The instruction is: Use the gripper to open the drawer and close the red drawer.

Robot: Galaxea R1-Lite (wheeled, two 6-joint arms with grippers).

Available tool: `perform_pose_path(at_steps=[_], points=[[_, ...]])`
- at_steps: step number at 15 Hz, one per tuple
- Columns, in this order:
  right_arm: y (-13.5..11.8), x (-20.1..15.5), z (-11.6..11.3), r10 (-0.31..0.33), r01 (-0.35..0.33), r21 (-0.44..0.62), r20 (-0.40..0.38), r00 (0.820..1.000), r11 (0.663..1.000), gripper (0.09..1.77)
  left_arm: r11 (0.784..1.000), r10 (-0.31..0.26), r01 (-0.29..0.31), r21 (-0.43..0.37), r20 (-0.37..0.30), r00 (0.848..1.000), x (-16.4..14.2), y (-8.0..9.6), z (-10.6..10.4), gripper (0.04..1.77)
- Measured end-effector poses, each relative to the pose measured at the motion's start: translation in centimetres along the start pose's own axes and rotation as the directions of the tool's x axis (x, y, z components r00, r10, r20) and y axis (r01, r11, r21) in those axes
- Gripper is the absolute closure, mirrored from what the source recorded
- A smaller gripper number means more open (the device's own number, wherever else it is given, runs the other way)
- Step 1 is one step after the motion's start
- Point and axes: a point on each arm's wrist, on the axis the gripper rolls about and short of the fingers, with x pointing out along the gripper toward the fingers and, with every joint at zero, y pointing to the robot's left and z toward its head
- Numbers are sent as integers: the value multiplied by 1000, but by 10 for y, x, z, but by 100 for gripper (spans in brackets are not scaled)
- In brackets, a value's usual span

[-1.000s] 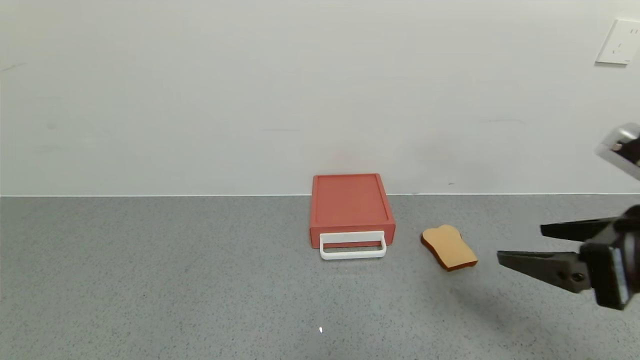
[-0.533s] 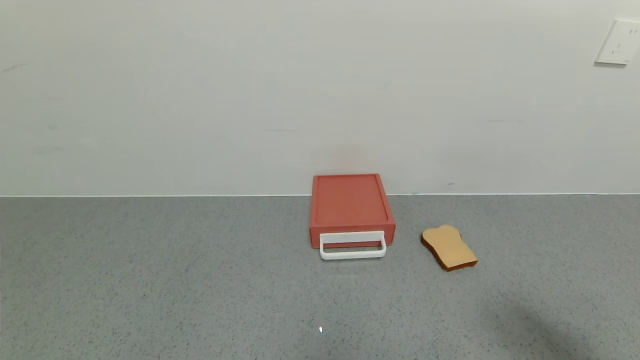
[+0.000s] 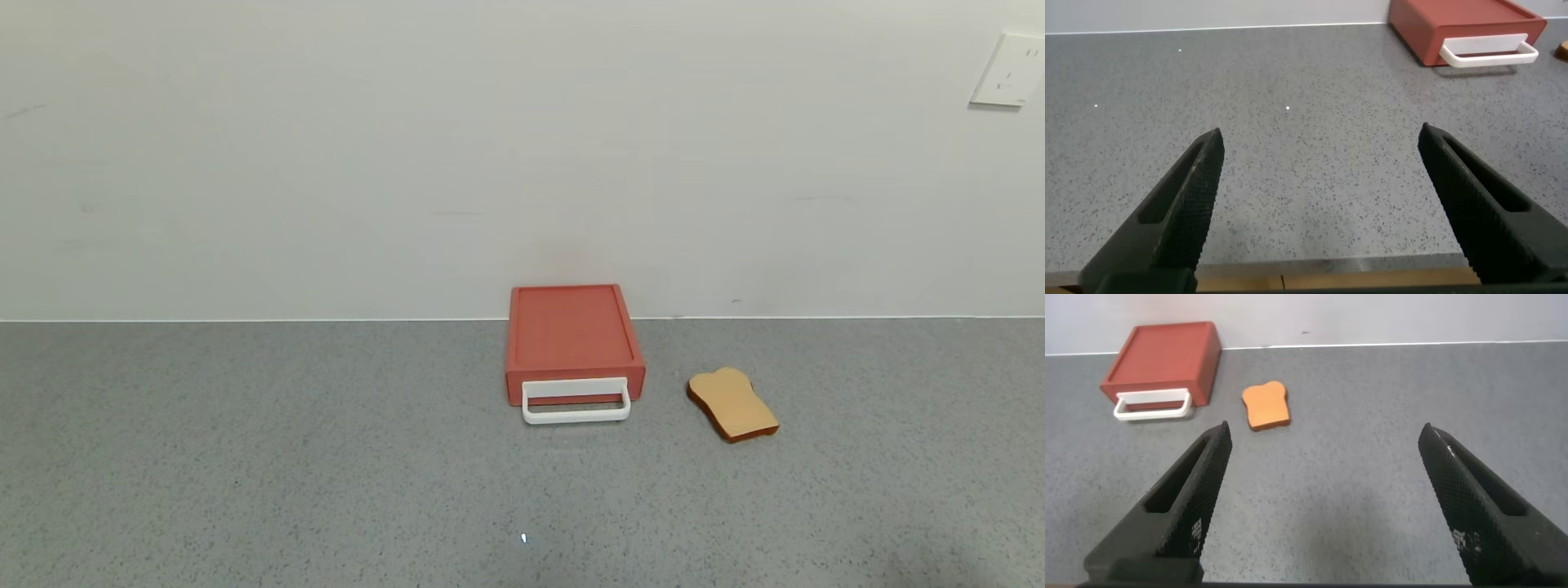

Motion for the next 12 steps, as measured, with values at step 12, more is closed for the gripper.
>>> perform_pose_path(at_steps=[12], points=[[-3,-54,-76,23,-22,-7,148,989,1000,16,1000,6,-6,-2,0,1000,0,0,0,9]])
